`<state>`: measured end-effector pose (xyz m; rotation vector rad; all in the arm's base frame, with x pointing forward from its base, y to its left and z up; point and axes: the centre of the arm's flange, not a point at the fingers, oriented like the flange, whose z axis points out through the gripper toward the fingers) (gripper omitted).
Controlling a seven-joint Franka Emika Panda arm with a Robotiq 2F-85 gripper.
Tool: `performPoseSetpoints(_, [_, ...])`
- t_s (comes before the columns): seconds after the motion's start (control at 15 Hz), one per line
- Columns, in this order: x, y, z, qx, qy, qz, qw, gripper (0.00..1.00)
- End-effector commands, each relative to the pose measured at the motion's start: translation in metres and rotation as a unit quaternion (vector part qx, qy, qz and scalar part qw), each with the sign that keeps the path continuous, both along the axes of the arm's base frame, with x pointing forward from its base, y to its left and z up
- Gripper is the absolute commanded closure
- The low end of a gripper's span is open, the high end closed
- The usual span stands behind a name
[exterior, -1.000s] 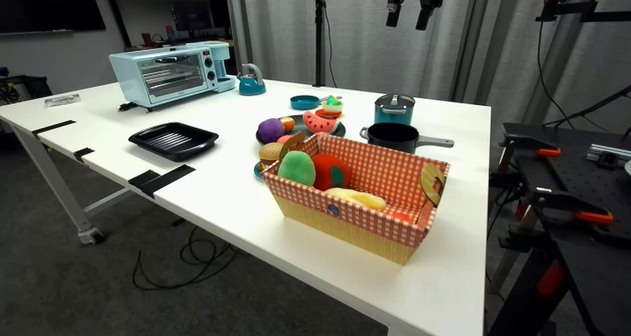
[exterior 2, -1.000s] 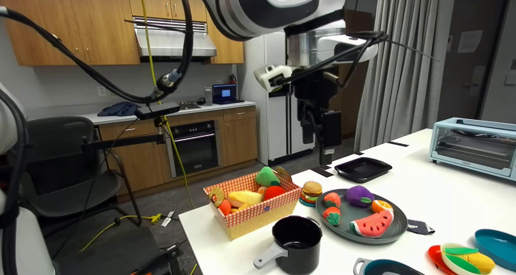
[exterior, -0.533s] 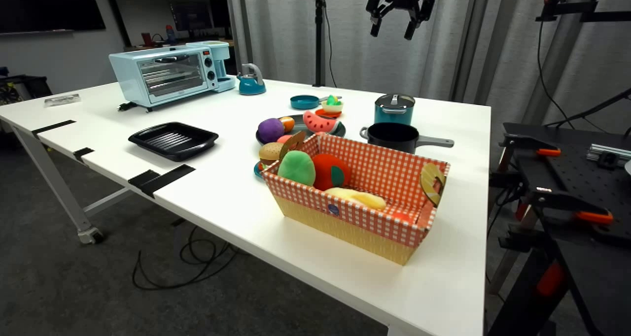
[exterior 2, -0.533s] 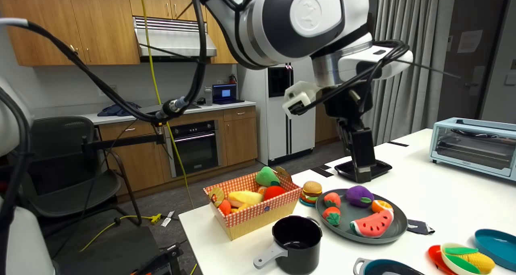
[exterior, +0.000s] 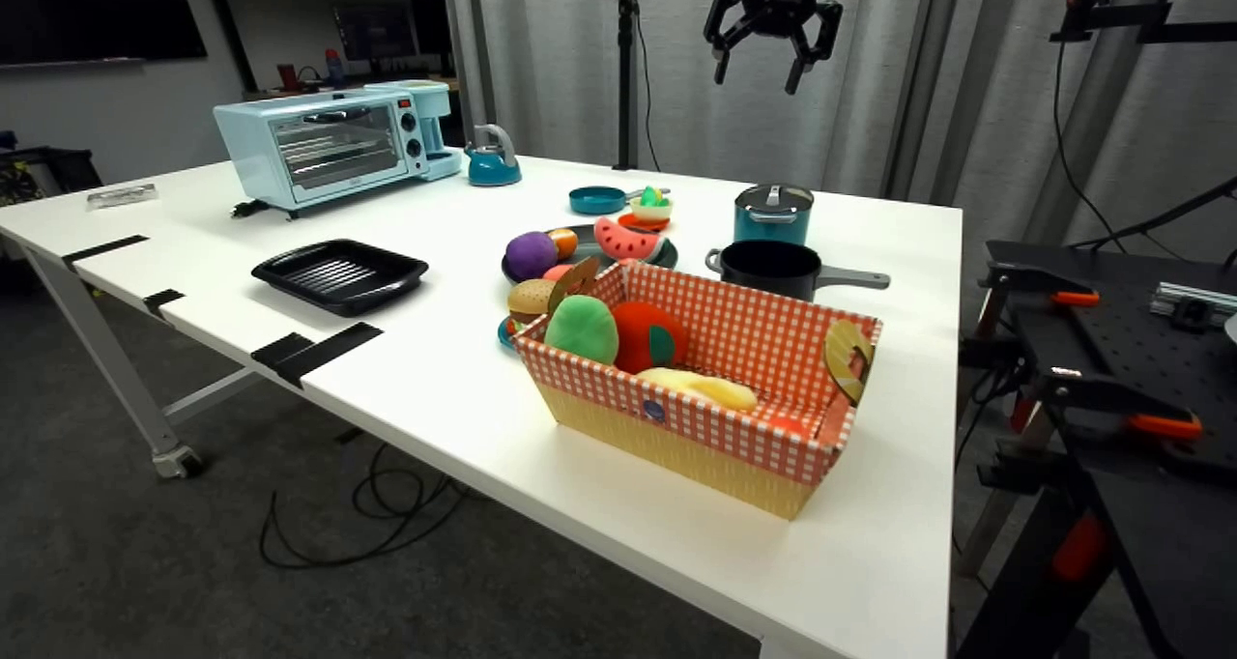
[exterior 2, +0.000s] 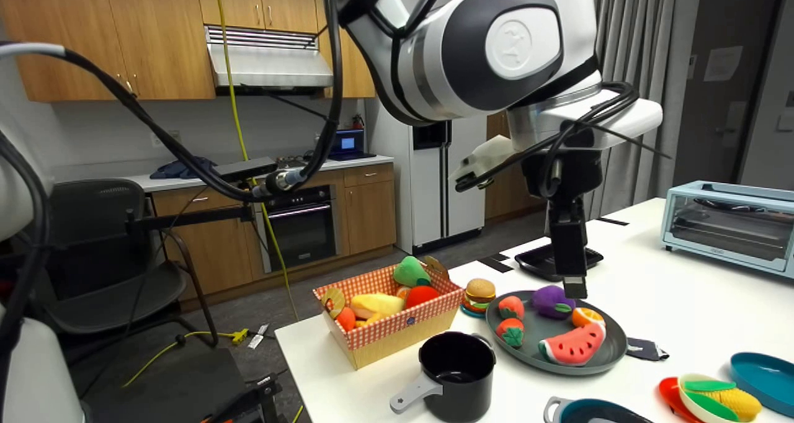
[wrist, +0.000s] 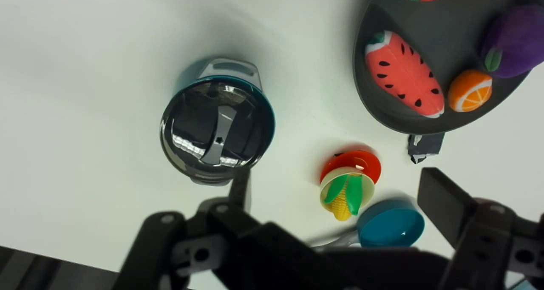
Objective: Open the lid of the green pot
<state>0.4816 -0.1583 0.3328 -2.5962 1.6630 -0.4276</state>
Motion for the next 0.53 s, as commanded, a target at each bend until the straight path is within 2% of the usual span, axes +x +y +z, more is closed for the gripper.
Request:
performPoseSetpoints(0.0, [0.009,-0.007,0.005,0.005,-0.009,-0.06,0.9982,0.0])
performPoseSetpoints(0.13, [0.006,-0.007,0.012,0.005,-0.022,-0.078,0.9967,0.0])
performPoseSetpoints(0.2, [0.004,-0.003,0.02,0.004,-0.045,-0.086,0.9953,0.0])
performPoseSetpoints(0.27, [0.005,-0.01,0.007,0.011,-0.019,-0.065,0.9977,0.0])
performPoseSetpoints(0.47, [0.007,-0.008,0.014,0.013,-0.032,-0.076,0.9965,0.0])
